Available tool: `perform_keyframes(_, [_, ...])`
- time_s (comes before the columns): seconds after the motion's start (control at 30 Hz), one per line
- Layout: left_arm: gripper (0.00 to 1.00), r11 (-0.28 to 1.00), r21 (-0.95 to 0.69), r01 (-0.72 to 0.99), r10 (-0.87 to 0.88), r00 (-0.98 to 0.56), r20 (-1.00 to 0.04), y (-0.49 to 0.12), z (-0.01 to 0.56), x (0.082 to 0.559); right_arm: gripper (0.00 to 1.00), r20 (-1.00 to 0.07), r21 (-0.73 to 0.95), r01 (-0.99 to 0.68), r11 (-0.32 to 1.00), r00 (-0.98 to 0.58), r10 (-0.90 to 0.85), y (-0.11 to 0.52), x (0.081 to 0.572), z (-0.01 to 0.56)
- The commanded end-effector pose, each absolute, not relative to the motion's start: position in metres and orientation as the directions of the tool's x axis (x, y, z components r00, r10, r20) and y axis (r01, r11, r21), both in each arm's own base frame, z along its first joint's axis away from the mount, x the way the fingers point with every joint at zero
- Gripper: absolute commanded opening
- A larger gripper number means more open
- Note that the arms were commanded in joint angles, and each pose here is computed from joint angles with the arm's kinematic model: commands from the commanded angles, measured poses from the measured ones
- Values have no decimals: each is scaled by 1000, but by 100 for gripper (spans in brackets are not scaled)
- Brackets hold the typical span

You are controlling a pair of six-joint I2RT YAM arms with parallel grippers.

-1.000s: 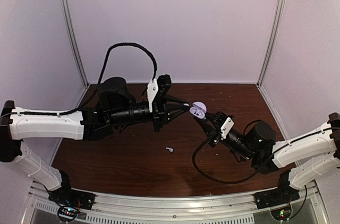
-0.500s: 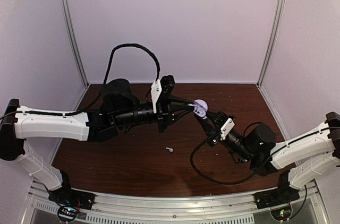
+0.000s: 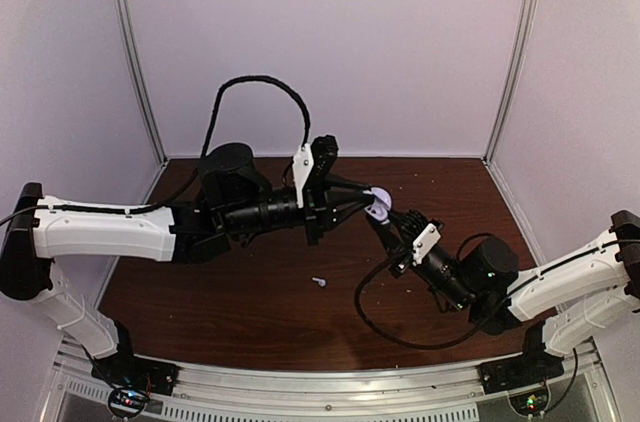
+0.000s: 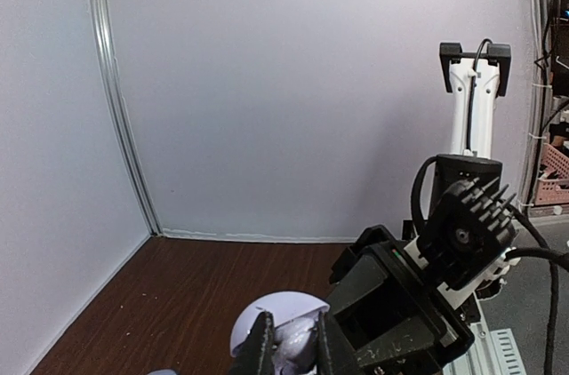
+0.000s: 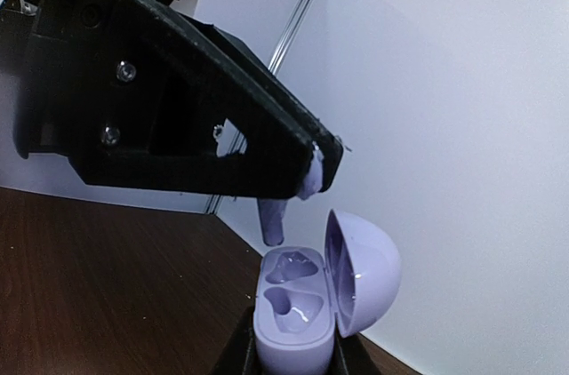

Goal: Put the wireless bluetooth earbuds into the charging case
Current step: Insert the left earbud into the left side groove of the charging case.

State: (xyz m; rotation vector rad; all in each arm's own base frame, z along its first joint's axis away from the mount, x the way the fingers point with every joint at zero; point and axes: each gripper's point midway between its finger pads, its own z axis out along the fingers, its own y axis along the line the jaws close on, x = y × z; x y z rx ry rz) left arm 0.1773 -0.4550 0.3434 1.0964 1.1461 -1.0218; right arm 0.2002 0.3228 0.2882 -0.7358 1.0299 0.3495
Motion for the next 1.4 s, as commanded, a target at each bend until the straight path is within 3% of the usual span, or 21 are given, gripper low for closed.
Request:
perform_keyframes(0.0, [13,180,116,977,-95,135,-986,-460,358,178,0,-868,-343,-564,751,496,-23,319,201,306])
perform_keyframes(1.37, [13,207,132,969,-63,148,-987,-467,347,187,0,-870,-325,-596,734,493,16,323,196,307])
